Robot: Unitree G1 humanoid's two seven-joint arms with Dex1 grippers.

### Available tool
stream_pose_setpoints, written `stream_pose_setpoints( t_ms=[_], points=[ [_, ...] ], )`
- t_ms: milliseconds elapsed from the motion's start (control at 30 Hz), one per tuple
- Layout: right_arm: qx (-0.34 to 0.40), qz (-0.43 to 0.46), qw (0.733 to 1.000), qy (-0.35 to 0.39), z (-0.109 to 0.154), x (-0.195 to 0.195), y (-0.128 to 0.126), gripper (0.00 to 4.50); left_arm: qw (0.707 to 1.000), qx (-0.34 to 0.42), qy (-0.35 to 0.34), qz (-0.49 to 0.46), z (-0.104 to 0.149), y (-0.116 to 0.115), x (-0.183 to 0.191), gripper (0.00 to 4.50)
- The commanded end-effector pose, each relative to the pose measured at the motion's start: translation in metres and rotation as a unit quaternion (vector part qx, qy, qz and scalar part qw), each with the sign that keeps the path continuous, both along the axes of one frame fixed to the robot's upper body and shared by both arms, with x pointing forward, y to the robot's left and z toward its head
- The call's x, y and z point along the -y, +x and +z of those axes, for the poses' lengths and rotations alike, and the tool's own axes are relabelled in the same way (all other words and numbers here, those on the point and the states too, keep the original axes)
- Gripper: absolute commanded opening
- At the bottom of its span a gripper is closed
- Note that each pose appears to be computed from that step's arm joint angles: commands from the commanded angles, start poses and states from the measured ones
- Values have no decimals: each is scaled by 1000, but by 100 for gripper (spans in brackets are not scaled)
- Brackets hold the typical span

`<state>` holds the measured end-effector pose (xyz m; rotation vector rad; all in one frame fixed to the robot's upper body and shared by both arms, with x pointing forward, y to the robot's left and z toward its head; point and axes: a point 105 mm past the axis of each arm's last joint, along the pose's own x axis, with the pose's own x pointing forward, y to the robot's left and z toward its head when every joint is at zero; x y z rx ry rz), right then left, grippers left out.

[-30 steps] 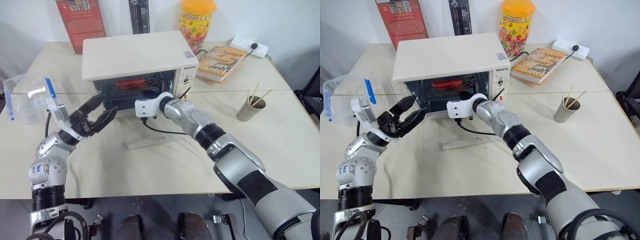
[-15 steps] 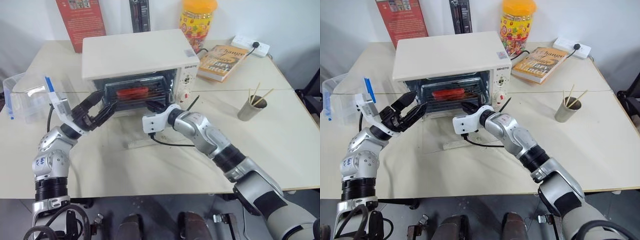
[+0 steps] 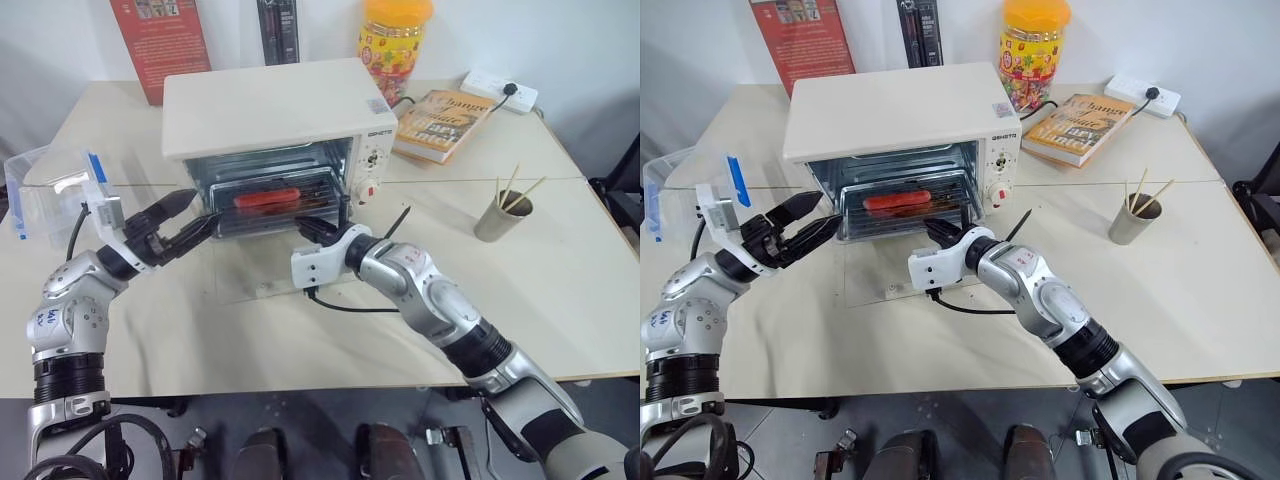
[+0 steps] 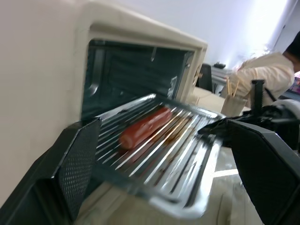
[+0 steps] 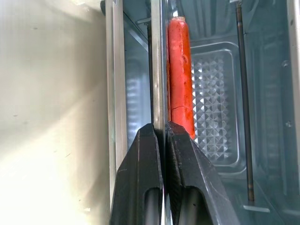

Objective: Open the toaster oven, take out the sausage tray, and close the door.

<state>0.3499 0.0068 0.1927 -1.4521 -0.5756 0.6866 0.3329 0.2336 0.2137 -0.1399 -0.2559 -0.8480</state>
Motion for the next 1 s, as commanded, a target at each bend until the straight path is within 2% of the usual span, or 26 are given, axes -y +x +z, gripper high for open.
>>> stream_pose_setpoints(
  t_ms=[33,200,500,700,1000],
  points=[
    [64,30,997,34,33,-5,-16,2,1000,18,2,24,13,-4,-12,450],
    [52,37,998,24,21,0,-24,2,1000,-22,7,21,3,-13,-16,450],
    [49,47,998,13,18,7,-36,2,997,-63,-15,34,-5,-26,-26,450],
    [44,70,997,0,14,8,-47,2,986,-158,-46,36,-18,-36,-24,450],
    [40,104,994,-14,11,12,-58,2,933,-346,-99,-22,-45,-53,2,450]
  ],
)
